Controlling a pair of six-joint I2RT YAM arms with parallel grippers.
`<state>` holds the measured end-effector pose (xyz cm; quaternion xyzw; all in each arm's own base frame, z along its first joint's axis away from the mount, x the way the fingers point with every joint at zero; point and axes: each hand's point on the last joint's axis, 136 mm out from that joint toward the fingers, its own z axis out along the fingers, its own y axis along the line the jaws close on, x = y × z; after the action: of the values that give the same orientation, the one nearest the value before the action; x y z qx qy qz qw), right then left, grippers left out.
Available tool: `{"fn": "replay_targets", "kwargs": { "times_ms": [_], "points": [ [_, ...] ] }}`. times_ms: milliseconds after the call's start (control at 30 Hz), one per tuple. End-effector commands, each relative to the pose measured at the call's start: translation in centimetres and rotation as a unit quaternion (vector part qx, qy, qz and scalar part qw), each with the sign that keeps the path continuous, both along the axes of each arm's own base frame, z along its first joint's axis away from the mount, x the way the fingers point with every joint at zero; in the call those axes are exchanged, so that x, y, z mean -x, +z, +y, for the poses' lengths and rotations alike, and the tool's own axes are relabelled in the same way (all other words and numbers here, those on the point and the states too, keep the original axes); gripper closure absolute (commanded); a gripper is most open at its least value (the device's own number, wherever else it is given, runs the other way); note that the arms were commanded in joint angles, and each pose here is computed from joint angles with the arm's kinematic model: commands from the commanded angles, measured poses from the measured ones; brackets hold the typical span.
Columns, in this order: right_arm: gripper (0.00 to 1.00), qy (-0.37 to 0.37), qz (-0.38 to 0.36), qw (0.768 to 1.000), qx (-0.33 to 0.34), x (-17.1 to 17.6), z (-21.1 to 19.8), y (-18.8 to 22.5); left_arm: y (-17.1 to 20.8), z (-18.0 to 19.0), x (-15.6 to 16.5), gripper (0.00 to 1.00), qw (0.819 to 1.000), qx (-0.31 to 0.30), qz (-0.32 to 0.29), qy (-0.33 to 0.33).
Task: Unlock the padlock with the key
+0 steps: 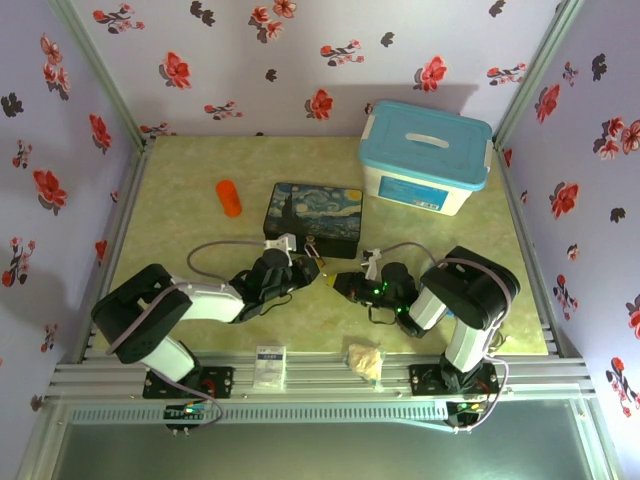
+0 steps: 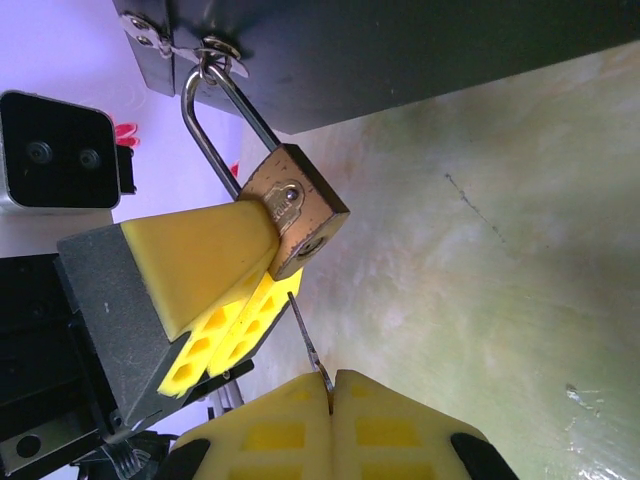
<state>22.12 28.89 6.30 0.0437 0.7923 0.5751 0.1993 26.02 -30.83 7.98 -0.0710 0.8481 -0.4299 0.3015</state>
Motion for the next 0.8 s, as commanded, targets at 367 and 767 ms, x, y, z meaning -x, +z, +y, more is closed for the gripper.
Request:
{"fn": "replay_targets", "kwargs": {
  "times_ms": [367, 767],
  "points": [
    [1.0, -0.003, -0.044, 0.999, -0.03, -1.1, 0.4, 2.8, 4.7, -1.1, -0.6, 1.0, 0.995, 0.097, -0.038, -0.005],
    [1.0, -0.018, -0.051, 0.997, -0.05, -2.2, 0.1, 4.3, 5.6, -1.5, -0.4, 1.0, 0.993, 0.111, -0.045, -0.013]
  ]
}}
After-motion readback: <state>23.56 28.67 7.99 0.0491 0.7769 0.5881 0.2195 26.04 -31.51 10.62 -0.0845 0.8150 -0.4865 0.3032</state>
